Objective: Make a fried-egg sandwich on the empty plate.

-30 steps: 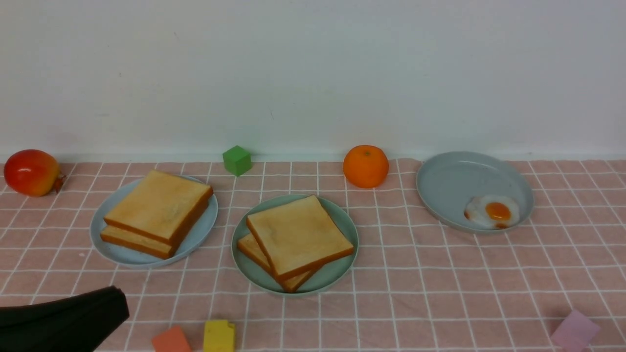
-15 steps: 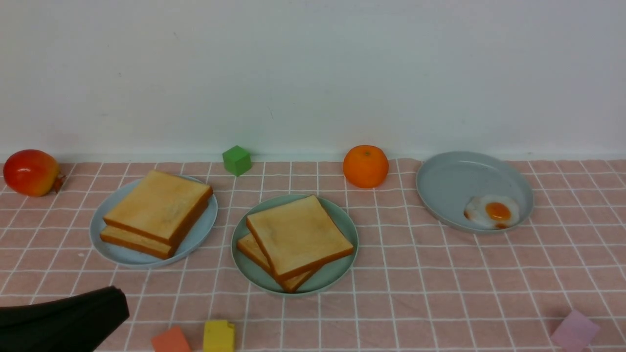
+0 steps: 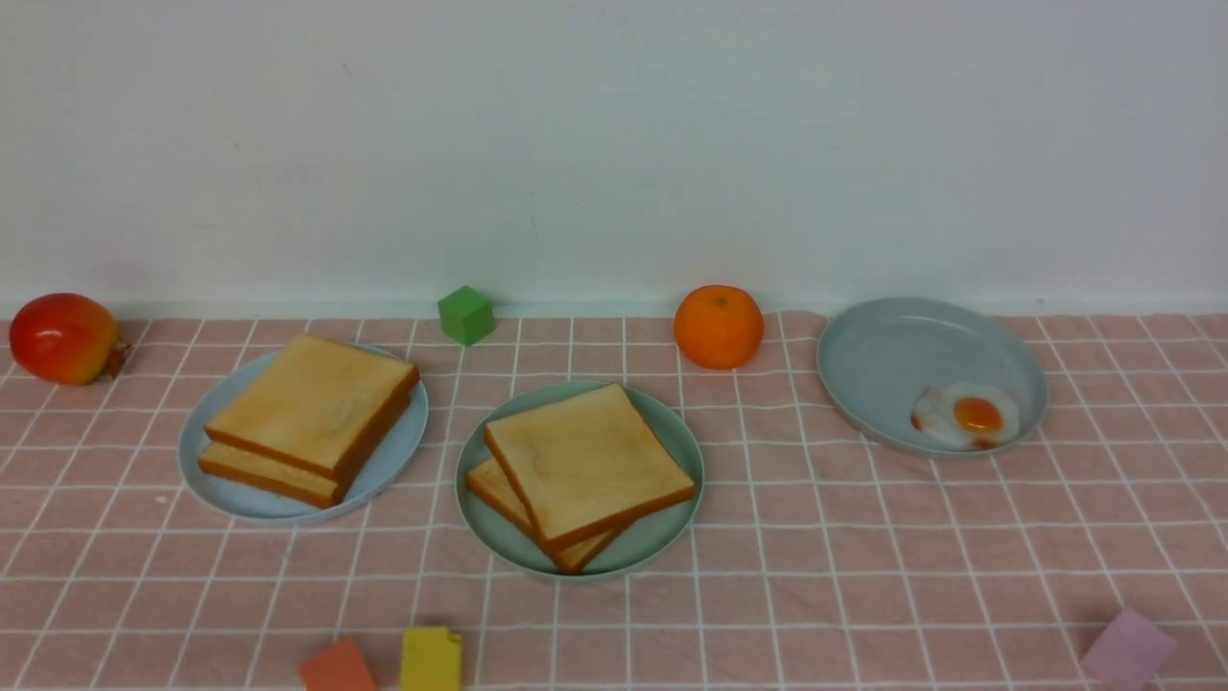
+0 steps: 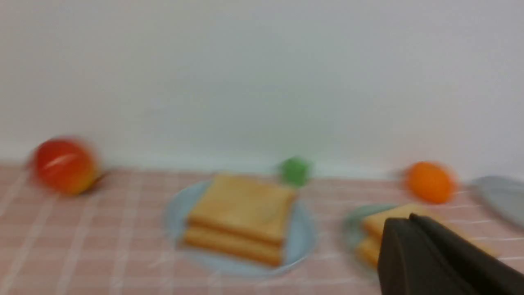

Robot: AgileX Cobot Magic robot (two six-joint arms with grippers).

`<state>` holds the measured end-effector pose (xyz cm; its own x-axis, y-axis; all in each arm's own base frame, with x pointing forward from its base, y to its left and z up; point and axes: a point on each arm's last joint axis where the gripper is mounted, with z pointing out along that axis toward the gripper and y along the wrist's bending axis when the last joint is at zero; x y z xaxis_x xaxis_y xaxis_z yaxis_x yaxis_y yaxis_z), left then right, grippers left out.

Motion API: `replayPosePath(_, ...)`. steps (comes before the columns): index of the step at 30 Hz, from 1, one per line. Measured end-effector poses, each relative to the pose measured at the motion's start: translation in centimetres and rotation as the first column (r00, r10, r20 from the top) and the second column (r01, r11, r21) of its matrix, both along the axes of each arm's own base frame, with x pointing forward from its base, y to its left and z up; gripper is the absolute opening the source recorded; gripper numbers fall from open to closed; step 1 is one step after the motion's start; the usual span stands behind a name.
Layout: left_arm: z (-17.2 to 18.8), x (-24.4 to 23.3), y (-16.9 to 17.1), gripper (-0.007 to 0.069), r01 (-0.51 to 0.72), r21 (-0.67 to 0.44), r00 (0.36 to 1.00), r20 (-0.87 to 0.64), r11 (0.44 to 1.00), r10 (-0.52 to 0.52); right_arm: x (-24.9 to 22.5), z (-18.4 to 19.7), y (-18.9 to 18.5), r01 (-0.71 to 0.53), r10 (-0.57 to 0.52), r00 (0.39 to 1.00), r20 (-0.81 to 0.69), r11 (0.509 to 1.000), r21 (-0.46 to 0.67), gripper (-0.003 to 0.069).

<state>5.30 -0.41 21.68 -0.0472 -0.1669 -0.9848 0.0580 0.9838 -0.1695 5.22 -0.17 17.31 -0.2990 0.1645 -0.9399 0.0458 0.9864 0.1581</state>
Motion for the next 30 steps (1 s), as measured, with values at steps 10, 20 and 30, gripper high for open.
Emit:
replayPosePath(10,-4.7,-0.1,0.2,-0.0013,-0.086,-0.091,0.958,-0.282,0.992,0.057,0.0,0.0,0.0,0.0,0.0,1.0,0.0,1.0,0.0,0.002)
replayPosePath(20,-4.8,-0.1,0.2,-0.0013,-0.094,-0.117,0.955,-0.29,0.989,0.056,0.0,0.0,0.0,0.0,0.0,1.0,0.0,1.0,0.0,0.0031)
replayPosePath(30,-4.8,-0.1,0.2,-0.0013,-0.094,-0.118,0.955,-0.29,0.989,0.056,0.0,0.0,0.0,0.0,0.0,1.0,0.0,1.0,0.0,0.0048)
